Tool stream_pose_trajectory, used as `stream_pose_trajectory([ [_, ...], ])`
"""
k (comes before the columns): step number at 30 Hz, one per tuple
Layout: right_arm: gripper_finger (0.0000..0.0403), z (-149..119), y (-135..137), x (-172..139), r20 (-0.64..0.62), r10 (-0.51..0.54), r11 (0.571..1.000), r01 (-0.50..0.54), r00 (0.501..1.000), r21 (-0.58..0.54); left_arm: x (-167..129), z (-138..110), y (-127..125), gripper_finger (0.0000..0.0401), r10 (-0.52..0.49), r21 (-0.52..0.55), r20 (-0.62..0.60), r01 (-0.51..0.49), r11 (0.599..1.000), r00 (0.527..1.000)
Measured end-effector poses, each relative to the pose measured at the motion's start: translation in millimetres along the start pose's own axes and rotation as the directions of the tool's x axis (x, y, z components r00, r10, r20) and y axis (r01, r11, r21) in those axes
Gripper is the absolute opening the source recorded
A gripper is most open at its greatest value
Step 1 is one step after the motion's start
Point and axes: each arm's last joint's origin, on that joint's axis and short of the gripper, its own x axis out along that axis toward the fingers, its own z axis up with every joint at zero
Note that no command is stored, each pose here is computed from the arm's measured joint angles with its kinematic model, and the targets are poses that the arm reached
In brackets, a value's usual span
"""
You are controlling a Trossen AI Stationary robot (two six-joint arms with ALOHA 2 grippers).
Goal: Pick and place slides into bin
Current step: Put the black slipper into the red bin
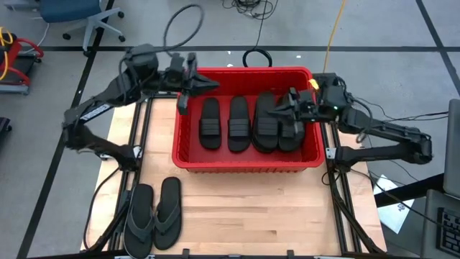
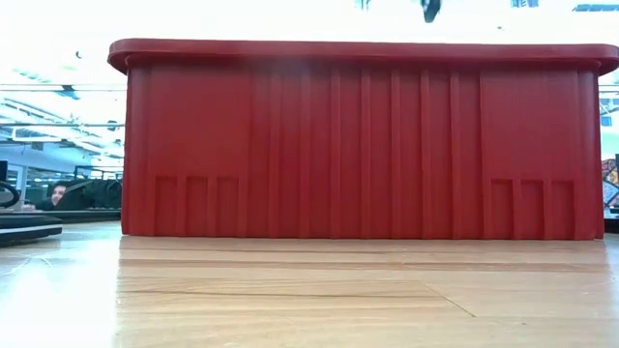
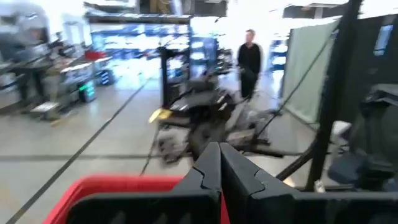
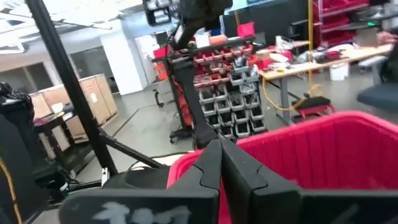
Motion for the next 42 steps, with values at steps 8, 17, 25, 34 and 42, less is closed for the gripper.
stream_pose_trajectory([
  [8,0.0000,-8,17,-32,-0.093,-0.003,1.000,0.006,0.996,0.028,-59,-38,-41,0.0000,0.125,-0.055,-0.016,-0.125,0.991,0.992],
  [17,0.0000,-10,25,-47,-0.157,0.104,0.994,-0.100,0.982,0.032,-98,-51,-88,0.0000,0.188,-0.196,-0.101,-0.205,0.959,0.977],
  [25,0.0000,-11,34,-46,-0.183,0.258,0.966,-0.250,0.949,0.068,-93,-66,-119,0.0000,0.074,-0.246,-0.251,-0.138,0.959,0.965],
  [34,0.0000,-18,56,-40,-0.176,0.182,0.983,-0.173,0.967,0.067,-99,-78,-146,0.0000,-0.148,-0.292,-0.381,0.033,0.956,0.912],
  [42,0.0000,-31,76,-28,-0.217,0.127,0.985,-0.097,0.968,0.141,-111,-86,-174,0.0000,-0.338,-0.327,-0.457,0.198,0.924,0.823],
])
